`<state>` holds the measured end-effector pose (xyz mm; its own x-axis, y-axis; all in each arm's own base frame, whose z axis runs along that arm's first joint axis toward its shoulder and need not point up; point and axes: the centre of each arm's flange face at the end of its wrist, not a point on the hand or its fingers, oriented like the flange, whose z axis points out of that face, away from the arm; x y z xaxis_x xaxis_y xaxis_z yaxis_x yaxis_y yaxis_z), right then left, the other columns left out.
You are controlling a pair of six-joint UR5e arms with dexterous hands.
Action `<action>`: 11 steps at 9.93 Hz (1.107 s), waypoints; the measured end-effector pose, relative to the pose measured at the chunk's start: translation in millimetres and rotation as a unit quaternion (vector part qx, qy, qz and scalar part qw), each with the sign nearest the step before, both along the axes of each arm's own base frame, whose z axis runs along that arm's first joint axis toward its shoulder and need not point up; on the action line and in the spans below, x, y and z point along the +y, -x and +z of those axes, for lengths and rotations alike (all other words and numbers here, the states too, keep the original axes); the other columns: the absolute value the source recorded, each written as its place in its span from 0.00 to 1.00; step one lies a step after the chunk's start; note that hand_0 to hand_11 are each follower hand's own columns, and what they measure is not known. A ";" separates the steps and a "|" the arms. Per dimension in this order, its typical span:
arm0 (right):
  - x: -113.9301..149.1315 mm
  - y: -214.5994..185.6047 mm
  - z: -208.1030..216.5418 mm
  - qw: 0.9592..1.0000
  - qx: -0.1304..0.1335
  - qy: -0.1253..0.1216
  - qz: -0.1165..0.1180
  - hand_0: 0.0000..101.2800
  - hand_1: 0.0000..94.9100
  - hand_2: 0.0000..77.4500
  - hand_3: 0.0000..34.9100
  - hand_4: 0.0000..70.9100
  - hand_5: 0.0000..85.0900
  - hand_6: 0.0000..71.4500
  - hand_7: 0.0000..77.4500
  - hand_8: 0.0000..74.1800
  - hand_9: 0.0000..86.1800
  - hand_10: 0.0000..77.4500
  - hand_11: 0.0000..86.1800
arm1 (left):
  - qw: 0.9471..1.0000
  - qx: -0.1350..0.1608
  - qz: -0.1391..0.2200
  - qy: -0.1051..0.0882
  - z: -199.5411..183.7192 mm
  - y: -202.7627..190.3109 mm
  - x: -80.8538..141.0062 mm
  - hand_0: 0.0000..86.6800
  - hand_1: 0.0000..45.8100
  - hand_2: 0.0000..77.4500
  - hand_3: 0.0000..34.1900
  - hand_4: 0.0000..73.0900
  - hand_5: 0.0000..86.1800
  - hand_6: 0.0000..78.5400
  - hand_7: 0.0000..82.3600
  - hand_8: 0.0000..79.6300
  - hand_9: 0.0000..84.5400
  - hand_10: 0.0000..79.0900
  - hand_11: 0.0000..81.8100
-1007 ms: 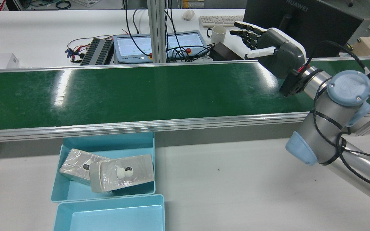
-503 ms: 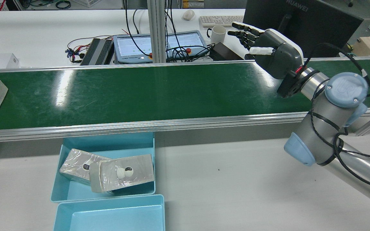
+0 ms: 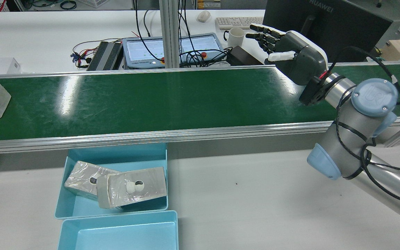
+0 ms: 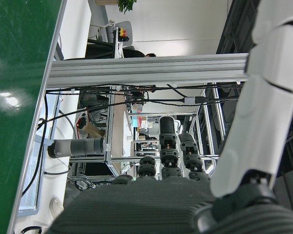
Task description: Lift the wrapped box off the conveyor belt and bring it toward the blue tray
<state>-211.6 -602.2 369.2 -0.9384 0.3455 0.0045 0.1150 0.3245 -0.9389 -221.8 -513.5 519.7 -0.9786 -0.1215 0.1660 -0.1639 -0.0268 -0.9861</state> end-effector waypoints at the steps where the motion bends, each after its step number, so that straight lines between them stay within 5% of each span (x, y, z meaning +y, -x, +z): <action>1: 0.6 1.0 0.5 1.000 0.002 0.001 -0.001 0.45 0.10 0.10 0.00 0.18 0.13 0.12 0.30 0.08 0.08 0.00 0.01 | 1.000 0.000 0.000 0.000 0.0 0.0 0.0 0.00 0.00 0.01 0.00 0.00 0.01 0.01 0.01 0.01 0.00 0.01 0.01; 5: 6.1 1.2 3.8 1.000 0.017 0.019 -0.003 0.45 0.13 0.11 0.00 0.11 0.15 0.09 0.26 0.07 0.04 0.00 0.01 | 1.000 0.000 0.000 0.000 0.0 0.0 0.0 0.00 0.00 0.01 0.00 0.00 0.01 0.01 0.01 0.01 0.00 0.00 0.01; 11: 10.9 2.9 3.7 0.999 0.025 0.029 -0.006 0.46 0.14 0.13 0.00 0.15 0.17 0.09 0.27 0.04 0.04 0.00 0.01 | 1.000 0.000 0.000 0.000 0.0 0.0 0.0 0.00 0.00 0.01 0.00 0.00 0.01 0.01 0.01 0.01 0.01 0.00 0.01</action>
